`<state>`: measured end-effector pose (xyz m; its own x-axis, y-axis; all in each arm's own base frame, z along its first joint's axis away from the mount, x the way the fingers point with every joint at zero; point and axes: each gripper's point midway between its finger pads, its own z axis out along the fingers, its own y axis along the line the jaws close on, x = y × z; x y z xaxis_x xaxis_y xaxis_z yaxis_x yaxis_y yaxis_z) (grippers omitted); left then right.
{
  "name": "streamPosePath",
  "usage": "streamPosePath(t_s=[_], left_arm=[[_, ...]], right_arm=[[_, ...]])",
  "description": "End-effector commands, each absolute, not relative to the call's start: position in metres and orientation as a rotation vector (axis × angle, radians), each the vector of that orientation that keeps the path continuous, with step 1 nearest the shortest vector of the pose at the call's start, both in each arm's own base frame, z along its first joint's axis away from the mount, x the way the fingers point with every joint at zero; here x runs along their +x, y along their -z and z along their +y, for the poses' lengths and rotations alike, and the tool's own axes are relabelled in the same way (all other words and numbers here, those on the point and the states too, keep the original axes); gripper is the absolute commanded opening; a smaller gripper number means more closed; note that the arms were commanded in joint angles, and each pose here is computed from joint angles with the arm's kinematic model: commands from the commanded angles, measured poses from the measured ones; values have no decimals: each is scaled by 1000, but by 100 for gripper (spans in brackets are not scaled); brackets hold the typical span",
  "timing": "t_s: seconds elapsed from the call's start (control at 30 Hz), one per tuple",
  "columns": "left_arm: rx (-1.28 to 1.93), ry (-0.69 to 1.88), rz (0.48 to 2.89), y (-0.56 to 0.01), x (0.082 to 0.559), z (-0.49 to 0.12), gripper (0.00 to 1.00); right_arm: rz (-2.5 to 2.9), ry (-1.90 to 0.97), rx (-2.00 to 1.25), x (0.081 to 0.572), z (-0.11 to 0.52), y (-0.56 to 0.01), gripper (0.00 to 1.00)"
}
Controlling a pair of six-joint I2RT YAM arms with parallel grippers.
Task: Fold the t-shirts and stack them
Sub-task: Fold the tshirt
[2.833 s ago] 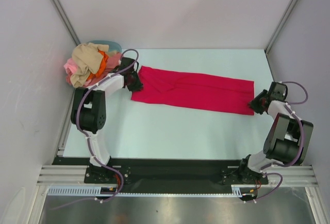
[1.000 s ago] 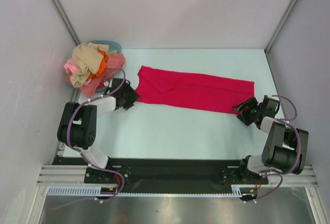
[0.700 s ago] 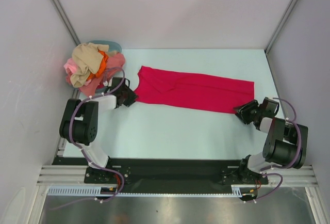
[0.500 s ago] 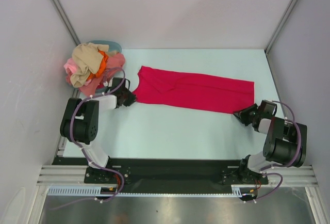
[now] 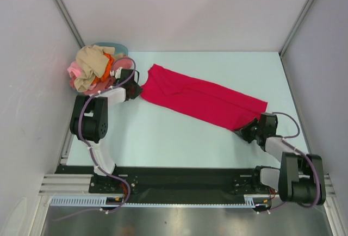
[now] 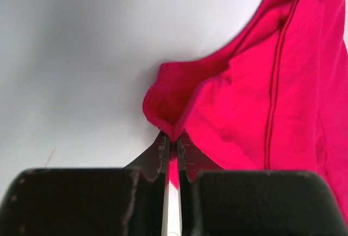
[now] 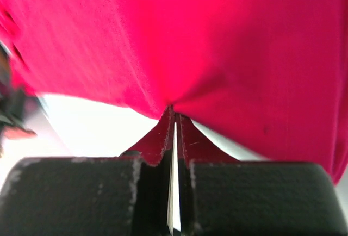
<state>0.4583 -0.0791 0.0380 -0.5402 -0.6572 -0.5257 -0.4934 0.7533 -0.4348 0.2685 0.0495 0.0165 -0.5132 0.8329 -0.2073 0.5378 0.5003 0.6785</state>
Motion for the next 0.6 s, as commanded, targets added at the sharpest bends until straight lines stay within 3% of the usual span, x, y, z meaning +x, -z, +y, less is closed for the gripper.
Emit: streamPosePath(t_s=[0.0,0.2,0.4,0.47,0.57], left_arm=[[-774,210,2199,-54,492,-64,0],[-650,193,2177,-69,543,-66,1],[-605,234,2170,-73,581,-66,3],[-587,219,2168,-80,589,-62,6],[-589,158,2186,-90,591,-45,16]], right_arm=[[2397,-737,1130,223,84,1,0],[2527,-844,1014,181,144,4,0],[2687,-955,663,131,219,-7,0],[2739,-978,491,116,246,-14,7],[2811,-970,152,102,271,-18,30]])
